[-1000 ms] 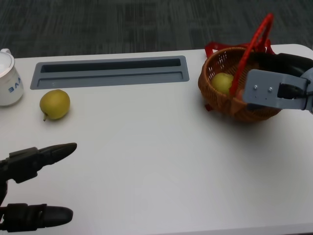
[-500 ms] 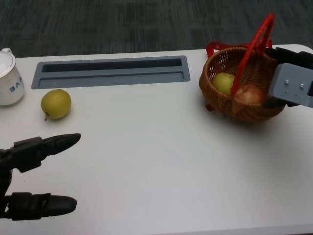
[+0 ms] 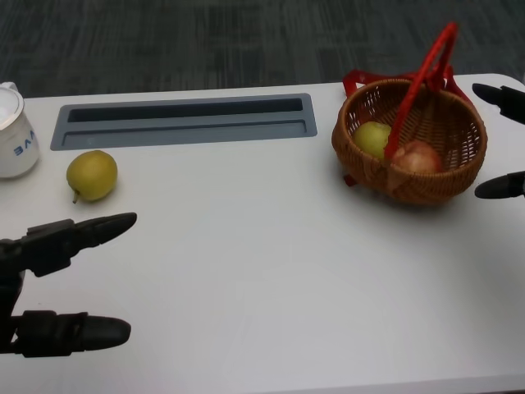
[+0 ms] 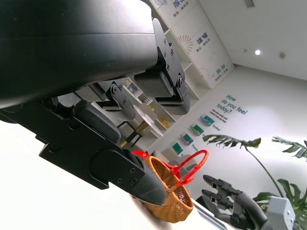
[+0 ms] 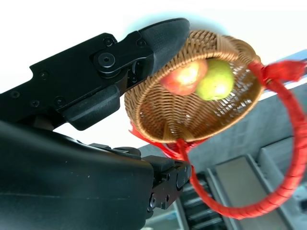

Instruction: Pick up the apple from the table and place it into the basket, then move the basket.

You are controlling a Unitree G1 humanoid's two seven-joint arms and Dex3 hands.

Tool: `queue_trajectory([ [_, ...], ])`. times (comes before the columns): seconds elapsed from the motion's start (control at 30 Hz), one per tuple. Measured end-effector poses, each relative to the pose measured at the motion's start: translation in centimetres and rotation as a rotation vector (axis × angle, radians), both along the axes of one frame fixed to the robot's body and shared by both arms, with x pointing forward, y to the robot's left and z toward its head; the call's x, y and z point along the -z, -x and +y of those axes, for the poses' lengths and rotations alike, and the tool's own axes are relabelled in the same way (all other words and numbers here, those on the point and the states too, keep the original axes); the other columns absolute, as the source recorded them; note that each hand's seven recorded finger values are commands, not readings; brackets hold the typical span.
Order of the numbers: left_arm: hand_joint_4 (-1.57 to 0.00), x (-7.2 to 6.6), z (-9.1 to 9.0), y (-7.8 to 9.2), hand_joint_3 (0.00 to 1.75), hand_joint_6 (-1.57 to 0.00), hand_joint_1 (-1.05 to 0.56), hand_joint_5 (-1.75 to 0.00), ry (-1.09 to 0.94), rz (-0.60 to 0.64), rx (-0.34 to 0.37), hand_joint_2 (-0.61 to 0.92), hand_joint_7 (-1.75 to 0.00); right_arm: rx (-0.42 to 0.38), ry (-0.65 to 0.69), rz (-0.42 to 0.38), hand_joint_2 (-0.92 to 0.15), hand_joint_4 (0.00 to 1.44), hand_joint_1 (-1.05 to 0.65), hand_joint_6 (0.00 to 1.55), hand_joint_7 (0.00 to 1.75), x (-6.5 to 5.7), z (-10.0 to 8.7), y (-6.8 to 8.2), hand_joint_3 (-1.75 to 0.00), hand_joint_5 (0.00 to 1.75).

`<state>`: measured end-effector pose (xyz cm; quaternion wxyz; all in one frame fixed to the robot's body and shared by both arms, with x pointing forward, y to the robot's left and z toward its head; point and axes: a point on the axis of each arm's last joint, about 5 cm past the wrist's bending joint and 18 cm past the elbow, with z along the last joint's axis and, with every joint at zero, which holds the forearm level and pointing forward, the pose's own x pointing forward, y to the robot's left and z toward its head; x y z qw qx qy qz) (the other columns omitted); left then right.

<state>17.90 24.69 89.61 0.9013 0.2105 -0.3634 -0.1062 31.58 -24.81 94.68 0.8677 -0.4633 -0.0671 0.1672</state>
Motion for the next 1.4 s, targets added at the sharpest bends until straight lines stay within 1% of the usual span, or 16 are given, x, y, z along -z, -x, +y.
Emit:
queue_trajectory([
  [0.1,-0.82,0.0,0.0,-0.1,0.0,-0.73,-0.72,0.0,-0.001,0.004,0.002,0.69,0.0,-0.045,-0.021,-0.054,-0.8,0.3,-0.88,0.27,0.02,0.3,-0.5,0.8,0.0,0.02],
  [0.2,-0.82,0.1,0.1,-0.2,0.0,-0.73,-0.72,0.0,-0.002,0.013,0.004,0.69,0.0,-0.081,-0.09,-0.119,-0.76,0.32,-0.81,0.3,0.02,0.8,-1.0,2.0,0.0,0.02],
  [0.27,-0.82,0.1,0.1,-0.3,0.0,-0.72,-0.72,0.0,-0.004,0.015,0.007,0.7,0.0,-0.109,-0.154,-0.163,-0.73,0.35,-0.75,0.34,0.03,1.3,-1.4,3.1,0.0,0.02],
  [0.4,-0.81,0.1,0.1,-0.5,0.0,-0.72,-0.72,0.0,-0.006,0.016,0.01,0.7,0.0,-0.149,-0.23,-0.214,-0.72,0.45,-0.7,0.42,0.04,2.1,-1.4,4.6,0.0,0.05],
  [0.47,-0.81,0.1,0.2,-0.6,0.0,-0.71,-0.72,0.0,-0.007,0.021,0.013,0.7,0.0,-0.182,-0.286,-0.273,-0.73,0.5,-0.68,0.46,0.04,2.6,-0.8,5.5,0.0,0.05],
  [0.53,-0.81,0.1,0.2,-0.7,0.0,-0.72,-0.72,0.0,-0.008,0.025,0.017,0.7,0.0,-0.219,-0.347,-0.326,-0.73,0.54,-0.66,0.49,0.04,3.3,0.2,6.4,0.0,0.05],
  [0.63,-0.81,0.1,0.1,-1.0,0.0,-0.72,-0.72,0.0,0.0,0.023,0.028,0.7,0.0,-0.25,-0.41,-0.363,-0.72,0.61,-0.62,0.54,0.04,4.3,1.6,7.7,0.0,0.05],
  [0.77,-0.81,0.1,-0.1,-1.1,0.0,-0.72,-0.71,0.0,0.016,0.023,0.047,0.7,0.0,-0.29,-0.478,-0.4,-0.73,0.65,-0.58,0.58,0.03,4.9,3.2,8.9,-0.01,0.04],
  [0.9,-0.82,0.1,-0.2,-1.1,0.0,-0.72,-0.7,-0.01,0.022,0.017,0.057,0.7,0.0,-0.336,-0.538,-0.399,-0.72,0.68,-0.54,0.61,0.03,5.3,4.8,9.6,0.0,0.03],
  [1.0,-0.83,0.1,-0.4,-1.1,0.0,-0.73,-0.7,-0.01,0.025,0.01,0.061,0.7,-0.01,-0.373,-0.575,-0.377,-0.71,0.7,-0.48,0.62,0.02,5.5,6.1,9.9,0.0,0.02],
  [1.07,-0.82,0.1,-0.4,-1.1,0.0,-0.73,-0.7,-0.01,0.027,0.009,0.064,0.7,-0.01,-0.403,-0.596,-0.362,-0.72,0.7,-0.47,0.63,0.01,5.6,6.9,10.0,-0.01,0.02],
  [1.27,-0.82,0.0,-0.6,-1.1,0.0,-0.73,-0.69,0.0,0.029,0.007,0.078,0.7,0.0,-0.465,-0.634,-0.34,-0.72,0.72,-0.47,0.65,0.01,5.6,8.8,9.6,0.0,0.01],
  [1.4,-0.82,0.0,-0.7,-1.0,0.0,-0.73,-0.68,0.0,0.038,0.007,0.086,0.7,0.0,-0.493,-0.664,-0.291,-0.73,0.74,-0.46,0.67,0.01,5.8,10.0,9.2,-0.01,0.01],
])
